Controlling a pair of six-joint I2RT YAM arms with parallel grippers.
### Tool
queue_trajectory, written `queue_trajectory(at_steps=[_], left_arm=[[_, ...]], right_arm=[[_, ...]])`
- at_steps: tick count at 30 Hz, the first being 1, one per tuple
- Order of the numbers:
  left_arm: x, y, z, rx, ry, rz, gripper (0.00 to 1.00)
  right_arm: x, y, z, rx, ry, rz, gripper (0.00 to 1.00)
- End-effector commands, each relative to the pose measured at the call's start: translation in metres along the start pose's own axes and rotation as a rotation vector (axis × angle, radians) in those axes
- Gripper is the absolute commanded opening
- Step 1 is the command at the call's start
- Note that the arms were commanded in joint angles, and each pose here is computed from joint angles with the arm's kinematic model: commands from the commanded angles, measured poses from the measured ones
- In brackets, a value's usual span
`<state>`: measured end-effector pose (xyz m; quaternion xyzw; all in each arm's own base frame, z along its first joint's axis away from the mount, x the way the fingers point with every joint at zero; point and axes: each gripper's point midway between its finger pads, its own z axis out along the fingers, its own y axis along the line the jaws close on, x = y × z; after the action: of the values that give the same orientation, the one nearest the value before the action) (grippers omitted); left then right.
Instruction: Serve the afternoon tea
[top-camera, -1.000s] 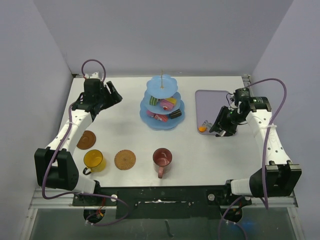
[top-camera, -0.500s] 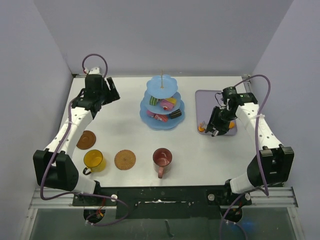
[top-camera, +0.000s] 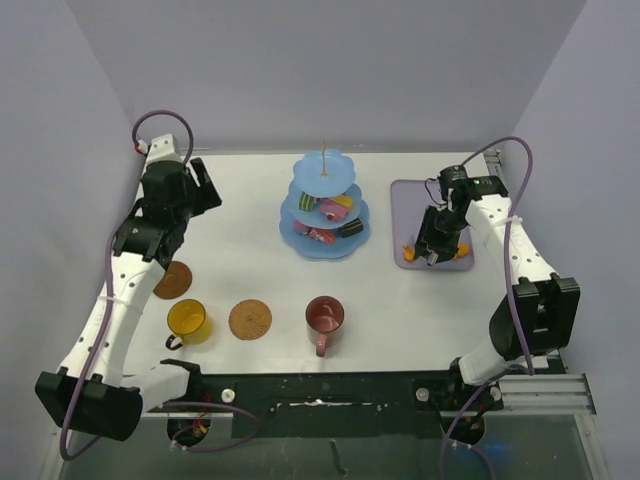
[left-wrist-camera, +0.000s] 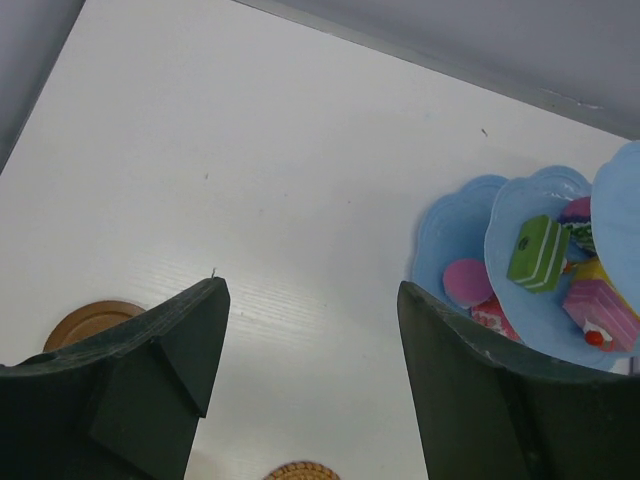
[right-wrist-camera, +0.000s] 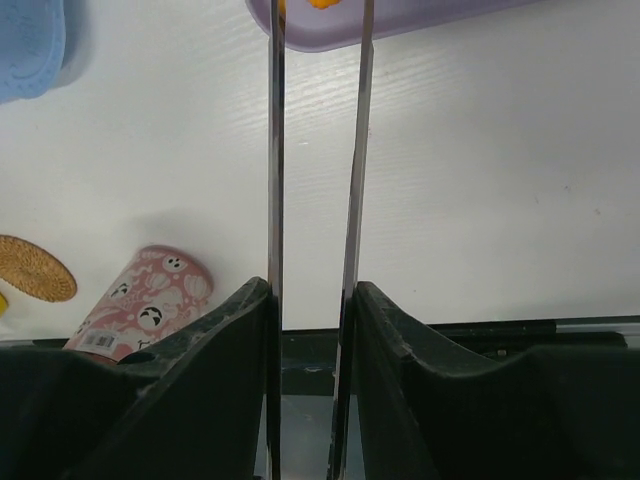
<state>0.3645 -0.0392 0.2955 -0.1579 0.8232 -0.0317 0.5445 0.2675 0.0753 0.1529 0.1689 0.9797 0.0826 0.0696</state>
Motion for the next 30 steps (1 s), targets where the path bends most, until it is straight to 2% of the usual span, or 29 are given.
queue_trajectory(at_steps=[1,8,16,23,30], left_arm=[[0.002,-0.009,-0.017,0.074,0.008,-0.088,0.67],[0.016,-0.011,-0.038,0.107,0.072,-0.156,0.67],[0.026,-0.011,-0.042,0.155,0.044,-0.164,0.67],[0.037,0.004,-0.040,0.125,-0.008,-0.131,0.67],[0.075,0.021,-0.034,0.104,0.009,-0.087,0.67]], right_arm=[[-0.008,-0.002,-0.016,-0.005,-0.046,-0.078,0.36],[0.003,-0.009,-0.023,-0.022,-0.037,-0.132,0.36],[0.001,-0.019,-0.014,0.008,-0.076,-0.194,0.37],[0.003,-0.014,-0.008,-0.003,-0.072,-0.236,0.37],[0.005,-0.010,0.001,0.010,-0.098,-0.242,0.37]])
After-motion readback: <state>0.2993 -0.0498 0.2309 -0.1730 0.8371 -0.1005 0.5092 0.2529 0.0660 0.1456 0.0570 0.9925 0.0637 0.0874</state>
